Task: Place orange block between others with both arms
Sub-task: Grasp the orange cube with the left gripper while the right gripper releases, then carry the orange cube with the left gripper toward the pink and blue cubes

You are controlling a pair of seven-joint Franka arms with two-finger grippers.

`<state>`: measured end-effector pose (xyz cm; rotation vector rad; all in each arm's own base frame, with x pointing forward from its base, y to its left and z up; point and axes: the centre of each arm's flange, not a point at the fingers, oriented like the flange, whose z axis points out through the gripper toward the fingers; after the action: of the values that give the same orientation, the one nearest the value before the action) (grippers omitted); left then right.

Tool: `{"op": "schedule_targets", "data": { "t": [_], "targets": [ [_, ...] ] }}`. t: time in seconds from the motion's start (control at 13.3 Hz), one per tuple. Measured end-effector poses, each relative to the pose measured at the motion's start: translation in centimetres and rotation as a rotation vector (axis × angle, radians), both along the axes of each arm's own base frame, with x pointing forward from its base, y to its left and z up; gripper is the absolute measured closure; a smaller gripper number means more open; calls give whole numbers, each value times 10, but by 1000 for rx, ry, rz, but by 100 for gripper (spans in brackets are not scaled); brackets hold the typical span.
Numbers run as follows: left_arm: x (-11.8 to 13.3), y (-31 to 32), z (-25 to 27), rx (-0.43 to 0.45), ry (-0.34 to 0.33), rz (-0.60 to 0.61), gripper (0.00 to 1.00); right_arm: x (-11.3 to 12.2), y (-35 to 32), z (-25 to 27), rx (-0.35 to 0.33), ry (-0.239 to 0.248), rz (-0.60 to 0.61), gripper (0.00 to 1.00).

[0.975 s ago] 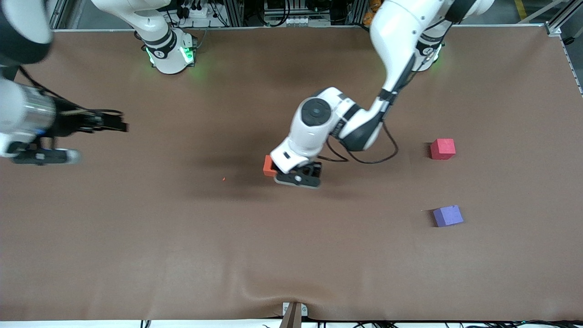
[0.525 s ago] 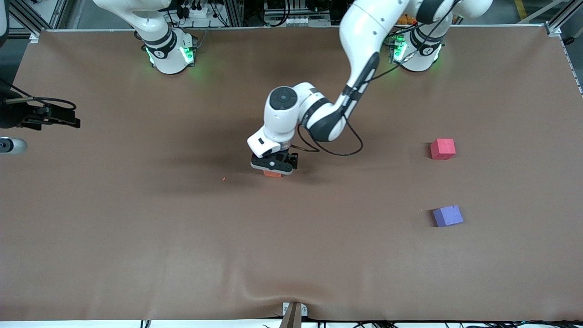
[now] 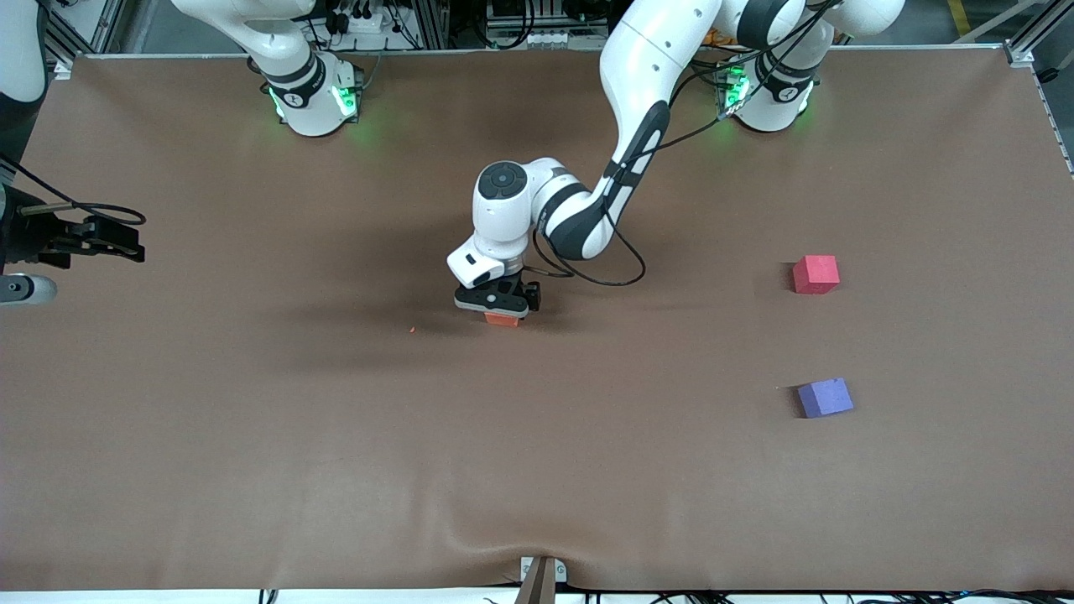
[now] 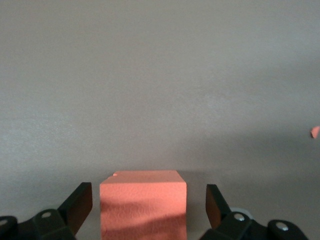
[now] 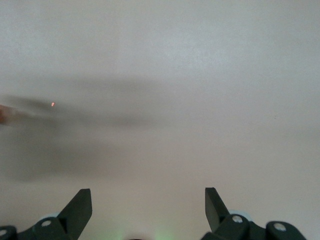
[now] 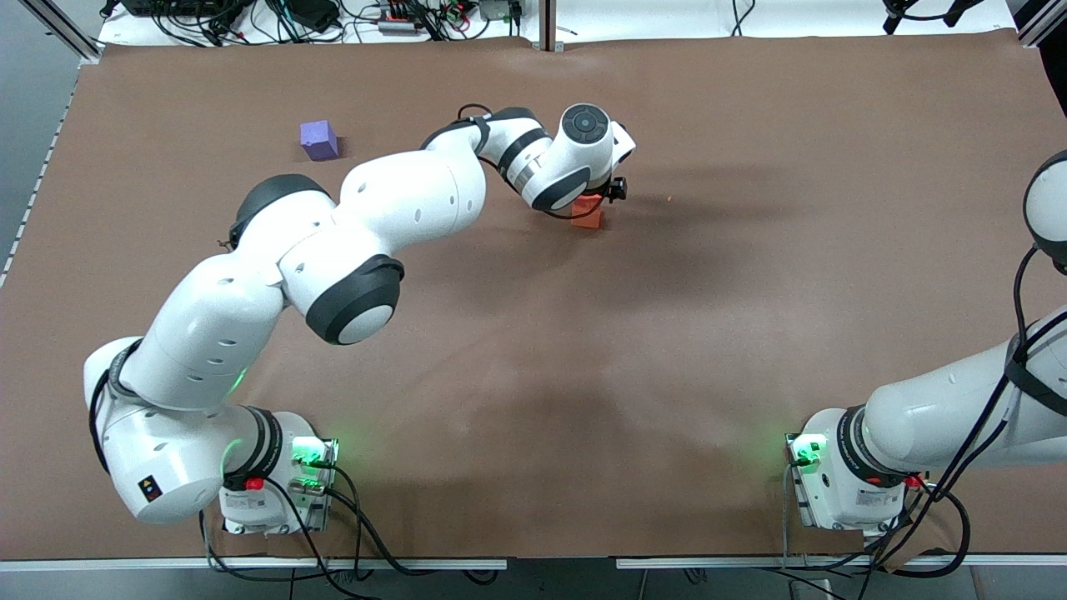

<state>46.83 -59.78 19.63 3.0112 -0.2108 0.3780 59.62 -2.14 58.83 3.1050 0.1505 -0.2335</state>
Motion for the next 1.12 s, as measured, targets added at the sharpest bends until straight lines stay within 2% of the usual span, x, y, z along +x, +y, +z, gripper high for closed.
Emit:
{"op": "schedule_targets", "data": {
  "t": [0.15, 0.22, 0.45, 0.6, 0.82, 0.9, 1.12],
  "targets": [
    [0, 0, -7, -10, 4, 39, 0, 0, -4, -1, -2, 1, -6, 0],
    [0, 0, -6, -24, 9, 88, 7, -1, -11, -1, -3, 2, -17, 0],
    [2, -1, -2, -32, -8, 141, 40, -2, -29, -4, -1, 9, -40, 0],
    [8, 3, 3, -25, -12, 152, 41, -2, -27, -4, 0, 9, -36, 0],
    [37, 26, 33, -1, -7, 209, 43, -2, -24, -4, 0, 11, -35, 0],
    [52, 39, 49, 4, -4, 240, 46, -2, -24, -5, 0, 13, -41, 0],
    [110, 105, 103, 21, 12, 371, 46, -6, -22, -6, 2, 44, -44, 0]
  ]
}}
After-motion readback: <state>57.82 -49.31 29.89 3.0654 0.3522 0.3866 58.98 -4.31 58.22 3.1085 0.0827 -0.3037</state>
